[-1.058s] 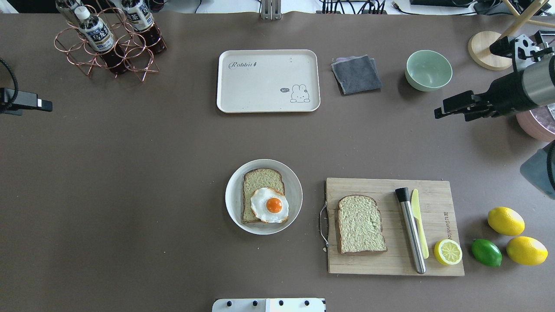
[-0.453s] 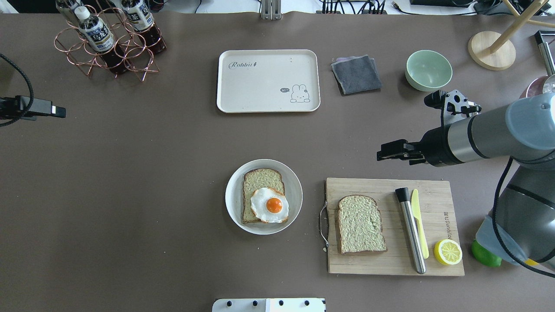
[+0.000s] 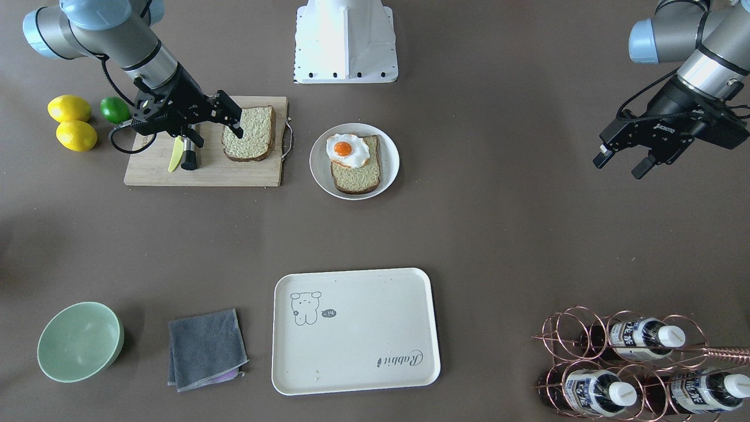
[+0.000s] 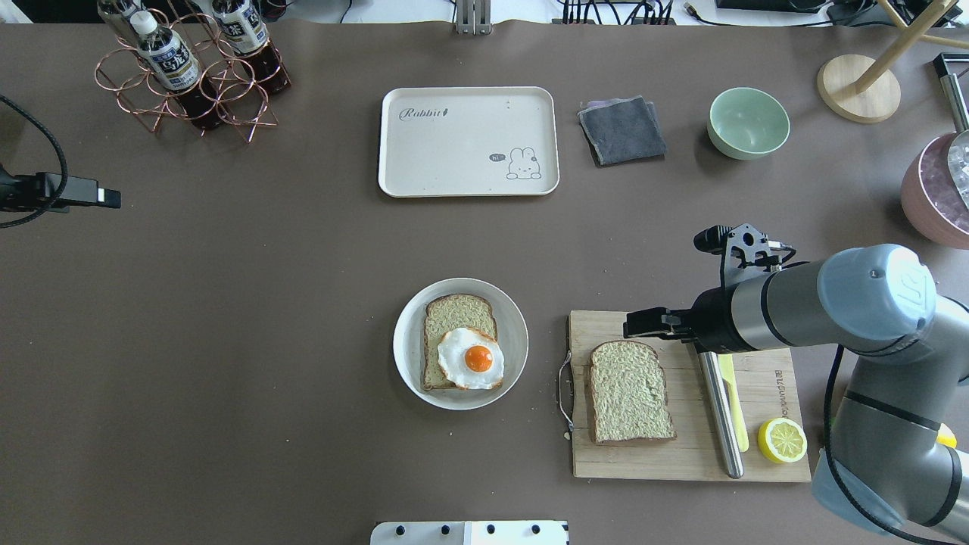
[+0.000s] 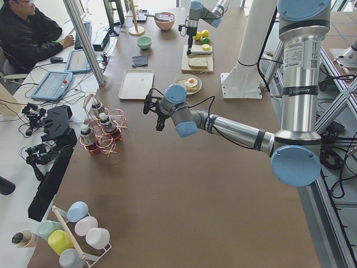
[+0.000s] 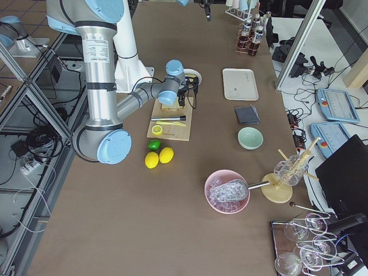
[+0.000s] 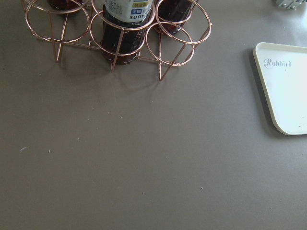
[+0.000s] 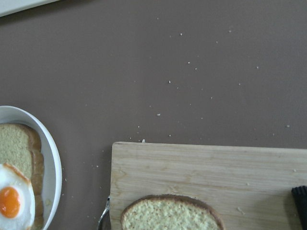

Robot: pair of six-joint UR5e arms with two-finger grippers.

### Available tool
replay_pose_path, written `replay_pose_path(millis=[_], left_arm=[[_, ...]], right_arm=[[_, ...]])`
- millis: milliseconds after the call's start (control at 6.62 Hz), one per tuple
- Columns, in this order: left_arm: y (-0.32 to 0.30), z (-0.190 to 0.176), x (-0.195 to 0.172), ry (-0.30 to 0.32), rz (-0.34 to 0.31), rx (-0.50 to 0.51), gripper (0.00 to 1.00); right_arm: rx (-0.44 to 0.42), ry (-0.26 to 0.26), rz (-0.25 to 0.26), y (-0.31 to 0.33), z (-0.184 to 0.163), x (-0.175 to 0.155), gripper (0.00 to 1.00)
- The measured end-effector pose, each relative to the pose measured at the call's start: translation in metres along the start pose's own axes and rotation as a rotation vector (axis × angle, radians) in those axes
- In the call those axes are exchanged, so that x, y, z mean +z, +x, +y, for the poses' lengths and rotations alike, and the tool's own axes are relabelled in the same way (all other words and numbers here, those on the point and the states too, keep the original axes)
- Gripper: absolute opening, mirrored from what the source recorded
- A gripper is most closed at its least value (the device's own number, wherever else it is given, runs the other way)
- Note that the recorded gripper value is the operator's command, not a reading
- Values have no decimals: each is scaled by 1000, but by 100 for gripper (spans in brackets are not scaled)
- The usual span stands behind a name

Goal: Make sandwich and place on tray
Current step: 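Move the right gripper over the bread slice on the cutting board, then grasp the bread slice with the right gripper and lift it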

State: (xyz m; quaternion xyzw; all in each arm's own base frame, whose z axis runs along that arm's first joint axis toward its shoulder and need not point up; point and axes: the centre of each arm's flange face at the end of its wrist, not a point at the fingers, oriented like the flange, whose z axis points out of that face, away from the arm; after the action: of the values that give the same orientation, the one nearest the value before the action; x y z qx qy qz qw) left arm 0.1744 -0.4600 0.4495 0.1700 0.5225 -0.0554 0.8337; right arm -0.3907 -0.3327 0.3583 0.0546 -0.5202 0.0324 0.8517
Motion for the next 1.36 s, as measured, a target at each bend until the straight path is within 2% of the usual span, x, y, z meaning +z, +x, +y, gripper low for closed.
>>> replay_pose_path(millis=[151,302,605,1058,1209,1360], left_arm=[[1,1,1,0,-1,-9,97],[1,1,2,0,-1,-12,97],[1,1,3,0,-2,-13,97],[0,2,3,-1,-3,-13,97],[-1,2,4,-2,-5,-14,97],[-2,1,5,-3,-7,-15,97]], right_arm=[[-6,-16,7,0,18,4,88],[-11,-33,17,6,31,4,82],[-21,-49,39,14,48,9,85],[-41,-34,70,17,62,27,83],[-40,-34,81,19,62,33,80],[-40,-36,88,21,62,38,57]])
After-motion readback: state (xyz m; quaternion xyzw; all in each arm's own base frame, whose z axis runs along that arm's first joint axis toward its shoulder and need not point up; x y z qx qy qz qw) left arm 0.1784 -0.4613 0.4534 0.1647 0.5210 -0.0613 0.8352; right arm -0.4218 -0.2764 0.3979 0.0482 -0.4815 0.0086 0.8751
